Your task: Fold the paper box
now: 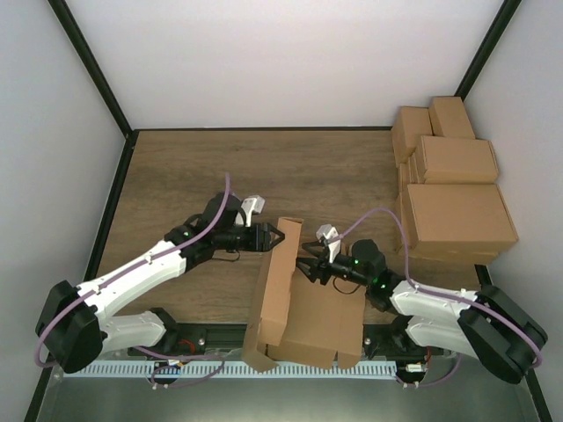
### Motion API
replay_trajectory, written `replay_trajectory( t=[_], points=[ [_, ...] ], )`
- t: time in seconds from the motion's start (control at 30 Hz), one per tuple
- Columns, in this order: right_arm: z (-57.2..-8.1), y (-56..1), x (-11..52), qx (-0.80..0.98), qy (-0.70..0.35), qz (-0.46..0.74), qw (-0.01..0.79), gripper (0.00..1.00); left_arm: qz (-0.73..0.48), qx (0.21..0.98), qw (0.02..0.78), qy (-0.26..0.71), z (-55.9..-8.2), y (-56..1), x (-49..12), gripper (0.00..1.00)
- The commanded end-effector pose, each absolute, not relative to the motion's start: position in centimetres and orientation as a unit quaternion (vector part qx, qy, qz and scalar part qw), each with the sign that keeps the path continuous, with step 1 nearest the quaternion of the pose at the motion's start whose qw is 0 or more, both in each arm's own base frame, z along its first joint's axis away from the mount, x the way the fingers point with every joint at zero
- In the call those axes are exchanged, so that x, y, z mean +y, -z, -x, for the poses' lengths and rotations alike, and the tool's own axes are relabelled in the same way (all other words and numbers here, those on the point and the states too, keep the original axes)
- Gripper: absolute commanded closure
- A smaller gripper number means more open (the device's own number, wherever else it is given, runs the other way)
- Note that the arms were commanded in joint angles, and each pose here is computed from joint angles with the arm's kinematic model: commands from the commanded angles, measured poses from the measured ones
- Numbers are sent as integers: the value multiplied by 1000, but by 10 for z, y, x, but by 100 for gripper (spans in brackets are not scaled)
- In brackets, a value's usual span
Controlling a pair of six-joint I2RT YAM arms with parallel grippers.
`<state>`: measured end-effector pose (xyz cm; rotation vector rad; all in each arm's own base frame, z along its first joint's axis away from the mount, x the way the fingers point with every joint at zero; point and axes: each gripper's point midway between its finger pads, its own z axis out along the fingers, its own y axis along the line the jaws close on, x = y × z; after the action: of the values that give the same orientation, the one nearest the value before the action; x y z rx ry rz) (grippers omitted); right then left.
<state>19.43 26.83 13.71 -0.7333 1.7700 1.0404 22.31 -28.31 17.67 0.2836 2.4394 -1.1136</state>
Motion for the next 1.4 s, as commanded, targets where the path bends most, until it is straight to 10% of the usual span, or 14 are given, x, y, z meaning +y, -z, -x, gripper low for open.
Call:
replay_trajectory(
  t=[0.0,1.37],
  points=[
    [-202,-142,259,724,-396,292,484,36,-94,903,205,366,-221,-152,-267,41],
    [-294,-139,348,627,-463,423,462,44,-117,869,206,435,-225,-155,-260,41]
  ],
)
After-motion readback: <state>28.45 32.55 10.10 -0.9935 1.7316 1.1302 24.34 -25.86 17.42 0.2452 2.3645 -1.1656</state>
